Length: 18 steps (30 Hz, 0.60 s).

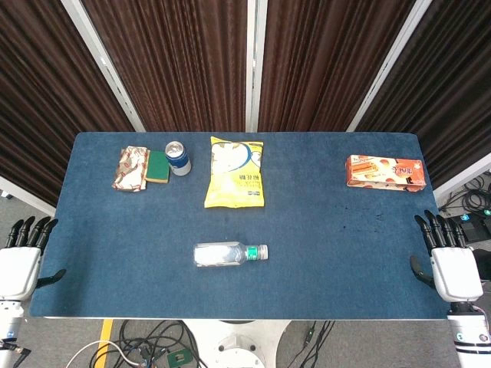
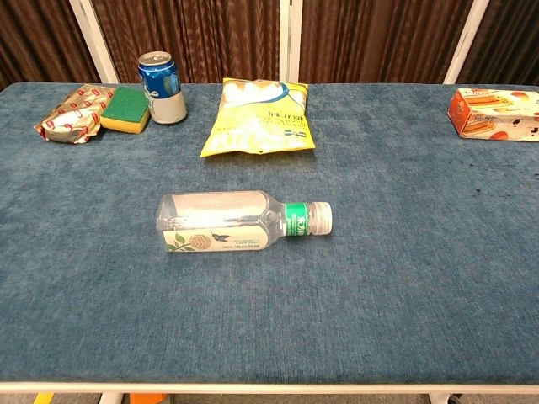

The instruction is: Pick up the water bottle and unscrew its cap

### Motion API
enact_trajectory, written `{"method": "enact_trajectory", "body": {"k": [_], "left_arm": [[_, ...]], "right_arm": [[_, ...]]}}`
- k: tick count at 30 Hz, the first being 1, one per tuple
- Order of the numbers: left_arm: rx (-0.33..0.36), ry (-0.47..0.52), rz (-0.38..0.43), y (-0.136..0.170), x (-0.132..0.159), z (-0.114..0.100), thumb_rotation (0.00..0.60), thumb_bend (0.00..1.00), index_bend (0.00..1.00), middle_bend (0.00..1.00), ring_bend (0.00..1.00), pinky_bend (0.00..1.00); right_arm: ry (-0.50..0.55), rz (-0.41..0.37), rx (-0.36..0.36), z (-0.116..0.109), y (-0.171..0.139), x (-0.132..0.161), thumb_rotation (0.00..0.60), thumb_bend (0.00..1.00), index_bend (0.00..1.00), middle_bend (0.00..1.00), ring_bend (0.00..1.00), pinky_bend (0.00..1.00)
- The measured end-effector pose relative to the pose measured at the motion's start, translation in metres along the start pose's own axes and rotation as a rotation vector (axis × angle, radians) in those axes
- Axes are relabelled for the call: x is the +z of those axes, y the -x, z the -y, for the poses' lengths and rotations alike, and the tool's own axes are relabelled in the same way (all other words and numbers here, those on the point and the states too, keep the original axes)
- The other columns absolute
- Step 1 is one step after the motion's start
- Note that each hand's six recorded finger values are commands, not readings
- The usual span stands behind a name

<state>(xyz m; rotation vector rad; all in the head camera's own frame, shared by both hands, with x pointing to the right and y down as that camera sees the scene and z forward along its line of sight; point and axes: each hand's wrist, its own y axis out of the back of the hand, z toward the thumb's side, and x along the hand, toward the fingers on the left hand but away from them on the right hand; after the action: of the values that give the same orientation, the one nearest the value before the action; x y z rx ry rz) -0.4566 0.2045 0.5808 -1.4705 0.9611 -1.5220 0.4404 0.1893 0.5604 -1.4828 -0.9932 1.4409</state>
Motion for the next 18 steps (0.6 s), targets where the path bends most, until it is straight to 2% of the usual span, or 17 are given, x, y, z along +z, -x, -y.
{"method": "enact_trajectory", "body": {"k": [4, 11, 15, 18], "left_arm": [[0.035, 0.004, 0.000, 0.000, 0.001, -0.002, 0.600, 0.09, 0.10, 0.08, 0.00, 0.00], [0.043, 0.006, 0.047, -0.003, 0.009, -0.003, 0.600, 0.09, 0.10, 0.08, 0.00, 0.00], [0.049, 0.007, 0.133, -0.015, 0.027, -0.008, 0.600, 0.09, 0.10, 0.08, 0.00, 0.00], [0.044, 0.012, 0.230, -0.029, 0.049, -0.013, 0.600, 0.09, 0.10, 0.08, 0.00, 0.00]], "right_arm": [[0.001, 0.000, -0.011, -0.002, 0.000, 0.000, 0.600, 0.32, 0.00, 0.01, 0.00, 0.00], [0.002, 0.000, -0.031, -0.007, -0.001, 0.000, 0.600, 0.32, 0.00, 0.01, 0.00, 0.00], [-0.007, -0.007, -0.048, -0.013, 0.001, 0.000, 0.600, 0.32, 0.00, 0.01, 0.00, 0.00], [-0.014, -0.006, -0.058, -0.018, 0.003, -0.001, 0.600, 0.32, 0.00, 0.00, 0.00, 0.00]]}}
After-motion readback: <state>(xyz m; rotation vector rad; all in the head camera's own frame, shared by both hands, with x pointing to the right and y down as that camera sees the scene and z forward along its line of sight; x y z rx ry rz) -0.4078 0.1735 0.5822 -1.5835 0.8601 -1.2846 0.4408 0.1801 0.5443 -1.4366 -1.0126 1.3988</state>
